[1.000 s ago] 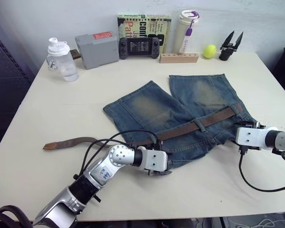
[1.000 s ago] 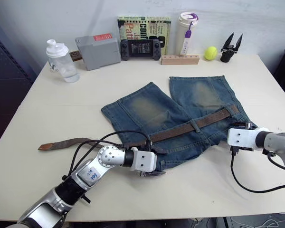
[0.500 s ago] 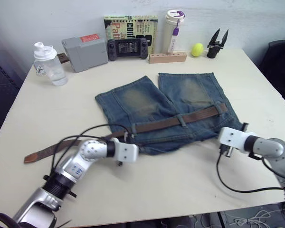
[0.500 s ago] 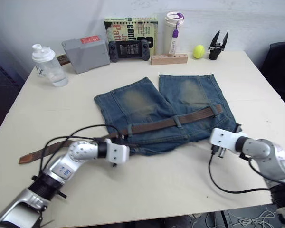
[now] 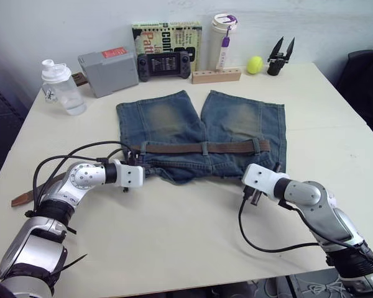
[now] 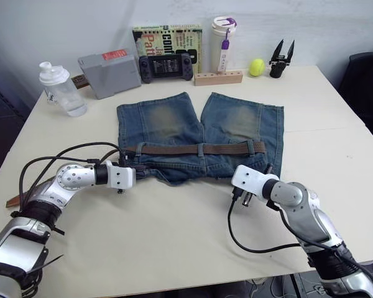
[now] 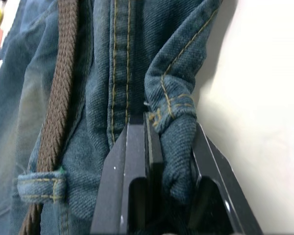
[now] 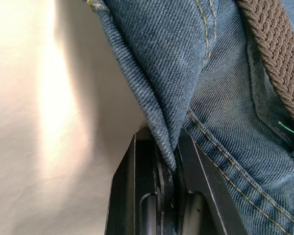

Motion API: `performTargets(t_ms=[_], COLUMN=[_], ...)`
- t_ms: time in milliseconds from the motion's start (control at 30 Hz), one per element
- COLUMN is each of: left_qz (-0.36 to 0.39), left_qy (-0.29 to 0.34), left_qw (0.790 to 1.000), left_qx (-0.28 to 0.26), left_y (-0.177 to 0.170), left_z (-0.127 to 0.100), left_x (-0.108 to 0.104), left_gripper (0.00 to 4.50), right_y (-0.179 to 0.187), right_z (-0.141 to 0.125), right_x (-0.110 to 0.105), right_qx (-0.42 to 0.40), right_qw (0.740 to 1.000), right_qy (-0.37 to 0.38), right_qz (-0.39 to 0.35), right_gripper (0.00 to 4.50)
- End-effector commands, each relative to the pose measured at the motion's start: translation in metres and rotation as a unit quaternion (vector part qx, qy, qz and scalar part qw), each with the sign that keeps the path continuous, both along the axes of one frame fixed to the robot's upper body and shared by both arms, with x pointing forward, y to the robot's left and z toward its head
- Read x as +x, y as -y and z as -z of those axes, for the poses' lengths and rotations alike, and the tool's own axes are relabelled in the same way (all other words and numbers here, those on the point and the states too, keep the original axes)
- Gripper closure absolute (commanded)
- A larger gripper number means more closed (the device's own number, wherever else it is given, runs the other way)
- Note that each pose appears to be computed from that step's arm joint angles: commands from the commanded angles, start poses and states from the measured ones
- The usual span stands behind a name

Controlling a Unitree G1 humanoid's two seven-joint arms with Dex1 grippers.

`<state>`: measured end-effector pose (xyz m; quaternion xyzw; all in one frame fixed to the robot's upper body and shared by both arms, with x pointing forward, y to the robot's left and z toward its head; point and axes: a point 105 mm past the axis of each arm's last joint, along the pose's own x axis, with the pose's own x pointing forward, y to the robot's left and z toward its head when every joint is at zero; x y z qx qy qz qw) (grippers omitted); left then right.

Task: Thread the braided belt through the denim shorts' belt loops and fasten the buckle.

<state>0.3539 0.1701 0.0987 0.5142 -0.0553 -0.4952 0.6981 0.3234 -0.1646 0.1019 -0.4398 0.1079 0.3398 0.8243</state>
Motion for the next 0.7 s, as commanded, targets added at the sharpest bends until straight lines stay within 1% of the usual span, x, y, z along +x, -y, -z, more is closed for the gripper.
performTargets(t_ms=[33,67,267,400,533,600,633,667,700], left_qz=[-0.036,-0.032,-0.051,-0.047,-0.062,-0.067,-0.076,-0.084,-0.089], left_qy=[-0.105,-0.111,-0.141,-0.178,-0.188,-0.191,-0.184,-0.18,-0.176], left_qw=[0.992,0.992,0.989,0.983,0.979,0.978,0.979,0.979,0.979], left_qx=[0.058,0.059,0.005,-0.019,-0.039,-0.042,-0.042,-0.043,-0.044], left_y=[-0.034,-0.034,-0.029,-0.029,-0.028,-0.028,-0.03,-0.032,-0.033], left_z=[0.053,0.055,0.056,0.054,0.051,0.052,0.053,0.053,0.052], left_x=[-0.023,-0.026,-0.032,-0.05,-0.057,-0.059,-0.057,-0.055,-0.054], left_gripper=[4.32,4.32,4.32,4.32,4.32,3.34,3.14,2.69,2.33], right_y=[0.001,0.002,0.007,0.013,0.017,0.017,0.016,0.015,0.014], right_z=[0.019,0.019,0.018,0.017,0.015,0.016,0.015,0.015,0.014], right_x=[-0.009,-0.009,0.002,0.011,0.019,0.022,0.022,0.022,0.022], right_qx=[-0.013,-0.014,-0.025,-0.033,-0.039,-0.042,-0.039,-0.034,-0.031], right_qw=[0.999,0.999,0.999,0.999,0.999,0.999,0.999,0.999,0.999], right_qy=[-0.041,-0.041,-0.024,-0.011,0.0,0.002,0.002,0.001,0.001], right_qz=[-0.009,-0.009,0.002,0.007,0.012,0.01,0.008,0.006,0.005], right_gripper=[4.5,4.5,4.5,4.5,4.5,4.5,4.5,4.5,4.5])
